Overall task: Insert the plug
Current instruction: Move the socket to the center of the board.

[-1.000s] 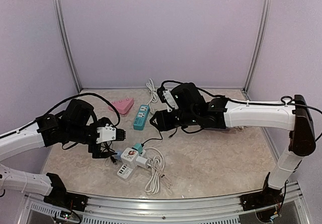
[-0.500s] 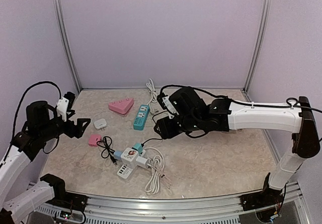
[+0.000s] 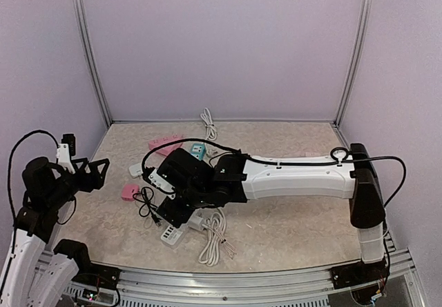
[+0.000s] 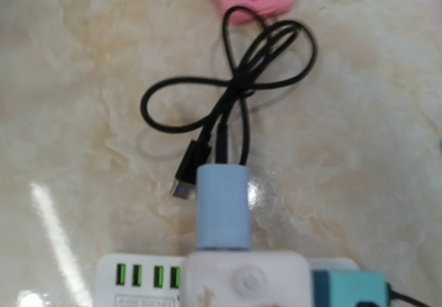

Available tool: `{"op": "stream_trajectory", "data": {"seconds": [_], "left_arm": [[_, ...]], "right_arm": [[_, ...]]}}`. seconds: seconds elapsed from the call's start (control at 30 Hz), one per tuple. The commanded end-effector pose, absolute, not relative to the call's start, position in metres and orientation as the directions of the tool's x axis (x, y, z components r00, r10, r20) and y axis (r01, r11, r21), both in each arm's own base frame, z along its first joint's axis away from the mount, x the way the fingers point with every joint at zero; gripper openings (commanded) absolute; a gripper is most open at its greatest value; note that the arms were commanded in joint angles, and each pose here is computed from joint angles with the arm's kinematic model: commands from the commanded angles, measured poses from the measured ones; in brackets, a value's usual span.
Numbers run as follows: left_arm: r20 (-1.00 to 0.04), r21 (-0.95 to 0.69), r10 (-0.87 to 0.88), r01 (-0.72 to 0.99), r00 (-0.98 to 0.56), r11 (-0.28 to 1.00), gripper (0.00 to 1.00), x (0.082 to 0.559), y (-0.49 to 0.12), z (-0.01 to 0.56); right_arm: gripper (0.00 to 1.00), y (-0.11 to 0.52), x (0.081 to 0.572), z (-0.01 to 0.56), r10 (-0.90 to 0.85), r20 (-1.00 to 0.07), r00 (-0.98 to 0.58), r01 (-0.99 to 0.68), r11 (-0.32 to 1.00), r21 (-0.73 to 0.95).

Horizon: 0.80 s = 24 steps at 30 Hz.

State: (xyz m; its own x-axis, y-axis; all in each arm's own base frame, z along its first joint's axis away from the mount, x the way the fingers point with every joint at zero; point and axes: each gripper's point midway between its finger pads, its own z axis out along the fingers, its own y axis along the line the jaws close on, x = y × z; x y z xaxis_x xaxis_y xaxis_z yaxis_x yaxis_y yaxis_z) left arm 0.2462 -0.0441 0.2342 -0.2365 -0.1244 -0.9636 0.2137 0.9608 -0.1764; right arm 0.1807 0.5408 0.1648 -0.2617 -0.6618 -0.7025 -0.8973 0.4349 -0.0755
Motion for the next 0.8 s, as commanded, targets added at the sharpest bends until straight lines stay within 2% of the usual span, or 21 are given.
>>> {"op": "stream_trajectory", "data": {"seconds": [0.0, 0.43, 0.63, 0.77], "left_arm": [[-0.967, -0.202, -0.156, 0.23, -0.202, 0.952, 0.93, 0.245, -0.046, 0.241], [-0.971, -0.207, -0.162, 0.27, -0.178, 0.94, 0.93, 0.242, -0.052, 0.245], [-0.97, -0.208, -0.162, 0.277, -0.179, 0.938, 0.93, 0.242, -0.053, 0.245], [-0.97, -0.21, -0.163, 0.284, -0.182, 0.936, 0.93, 0.243, -0.054, 0.243]], "right_arm": [[0.79, 0.544, 0.174, 0.135, -0.789, -0.584, -0.19, -0.915, 0.357, -0.185], [0.76, 0.545, 0.205, 0.125, -0.8, -0.566, -0.2, -0.87, 0.411, -0.274], [0.79, 0.55, 0.205, 0.109, -0.815, -0.547, -0.193, -0.897, 0.372, -0.238], [0.77, 0.55, 0.198, 0.098, -0.827, -0.528, -0.193, -0.914, 0.348, -0.21]]}}
